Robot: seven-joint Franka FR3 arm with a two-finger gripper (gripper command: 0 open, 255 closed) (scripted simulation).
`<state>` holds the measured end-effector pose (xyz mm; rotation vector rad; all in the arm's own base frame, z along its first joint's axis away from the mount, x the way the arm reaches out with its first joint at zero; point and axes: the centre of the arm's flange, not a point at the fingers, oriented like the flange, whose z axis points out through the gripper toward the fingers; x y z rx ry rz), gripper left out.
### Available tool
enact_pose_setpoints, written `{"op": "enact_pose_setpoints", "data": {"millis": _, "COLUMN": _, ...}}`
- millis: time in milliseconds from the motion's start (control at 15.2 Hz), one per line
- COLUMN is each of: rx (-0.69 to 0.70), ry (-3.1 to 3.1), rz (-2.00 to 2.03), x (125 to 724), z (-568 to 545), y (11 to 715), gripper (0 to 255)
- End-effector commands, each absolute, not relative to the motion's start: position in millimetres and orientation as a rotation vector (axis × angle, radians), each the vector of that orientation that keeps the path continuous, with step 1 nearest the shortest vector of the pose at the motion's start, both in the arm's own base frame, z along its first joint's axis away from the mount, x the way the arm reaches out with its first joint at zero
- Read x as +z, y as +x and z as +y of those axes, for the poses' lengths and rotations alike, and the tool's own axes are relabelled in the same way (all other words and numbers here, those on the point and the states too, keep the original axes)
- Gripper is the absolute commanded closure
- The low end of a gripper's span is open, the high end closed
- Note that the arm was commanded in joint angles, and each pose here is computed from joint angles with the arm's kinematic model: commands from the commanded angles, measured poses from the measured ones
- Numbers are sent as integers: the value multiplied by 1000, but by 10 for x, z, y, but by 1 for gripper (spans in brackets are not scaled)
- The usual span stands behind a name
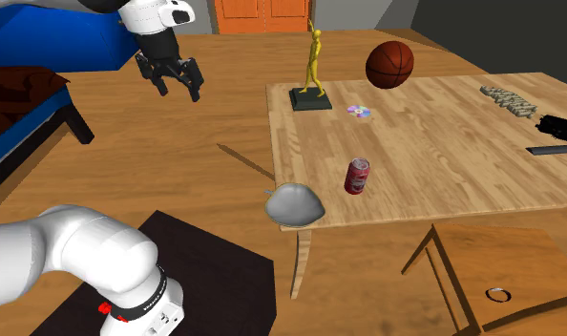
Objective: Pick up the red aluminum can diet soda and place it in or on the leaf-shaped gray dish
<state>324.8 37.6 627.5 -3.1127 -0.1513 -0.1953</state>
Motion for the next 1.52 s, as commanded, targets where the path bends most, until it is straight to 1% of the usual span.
{"op": "enact_pose_setpoints", "data": {"millis": 0, "rx": -195, "ry": -3113, "rz": -151, "x": 6275, "z": 376, "y": 3248, "gripper": 0}}
{"op": "enact_pose_setpoints", "data": {"millis": 1452, "rx": -91, "ry": -3129, "rz": -71, "x": 5230, "z": -2135, "y": 4303, "gripper": 0}}
